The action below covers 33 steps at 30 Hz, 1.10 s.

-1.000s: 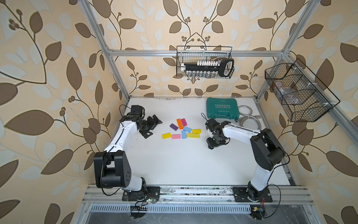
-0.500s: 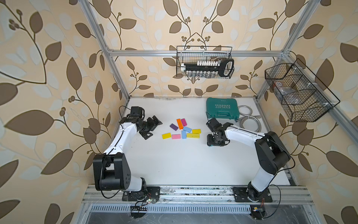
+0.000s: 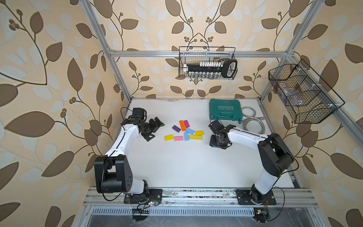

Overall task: Assemble the letter c with building blocks
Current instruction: Adjust the building block at the center of the board.

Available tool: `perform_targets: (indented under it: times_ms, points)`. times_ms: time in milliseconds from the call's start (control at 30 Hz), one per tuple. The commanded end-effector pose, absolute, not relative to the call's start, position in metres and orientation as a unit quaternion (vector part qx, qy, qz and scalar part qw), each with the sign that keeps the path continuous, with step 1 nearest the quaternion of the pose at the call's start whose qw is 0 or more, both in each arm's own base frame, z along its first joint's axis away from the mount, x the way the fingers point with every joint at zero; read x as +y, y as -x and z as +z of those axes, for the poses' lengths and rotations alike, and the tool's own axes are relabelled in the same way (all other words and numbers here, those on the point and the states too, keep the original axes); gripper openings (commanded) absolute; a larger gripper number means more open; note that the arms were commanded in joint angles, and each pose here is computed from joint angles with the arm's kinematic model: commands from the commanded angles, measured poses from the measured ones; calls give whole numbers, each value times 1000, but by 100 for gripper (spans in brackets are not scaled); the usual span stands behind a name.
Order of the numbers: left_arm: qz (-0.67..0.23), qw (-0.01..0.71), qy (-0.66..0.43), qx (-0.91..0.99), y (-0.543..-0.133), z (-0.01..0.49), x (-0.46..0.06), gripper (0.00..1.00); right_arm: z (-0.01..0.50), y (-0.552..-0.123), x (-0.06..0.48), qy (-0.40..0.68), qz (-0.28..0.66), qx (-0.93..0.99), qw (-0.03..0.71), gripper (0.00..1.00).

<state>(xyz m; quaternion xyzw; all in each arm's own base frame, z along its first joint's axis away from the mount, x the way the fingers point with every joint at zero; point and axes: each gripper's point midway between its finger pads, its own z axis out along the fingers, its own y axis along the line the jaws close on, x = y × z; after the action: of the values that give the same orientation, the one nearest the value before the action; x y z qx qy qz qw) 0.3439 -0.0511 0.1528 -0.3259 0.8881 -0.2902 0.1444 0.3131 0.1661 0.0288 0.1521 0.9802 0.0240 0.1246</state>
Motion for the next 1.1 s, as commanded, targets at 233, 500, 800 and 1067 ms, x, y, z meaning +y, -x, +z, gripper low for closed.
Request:
perform_targets:
  times_ms: [233,500,800,1067]
  points:
    - [-303,153,322,884,-343,161,-55,99,24,-314,178,-171,19,978,120,54]
    - [-303,154,321,884,-342,162,-55,99,19,-310,177,-170,7,979,115,59]
    - [-303,153,322,884,-342,161,-55,99,21,-310,180,-165,4,980,114,78]
    - [-304,153,315,886,-341,163,-56,99,62,-314,188,-140,25,978,155,80]
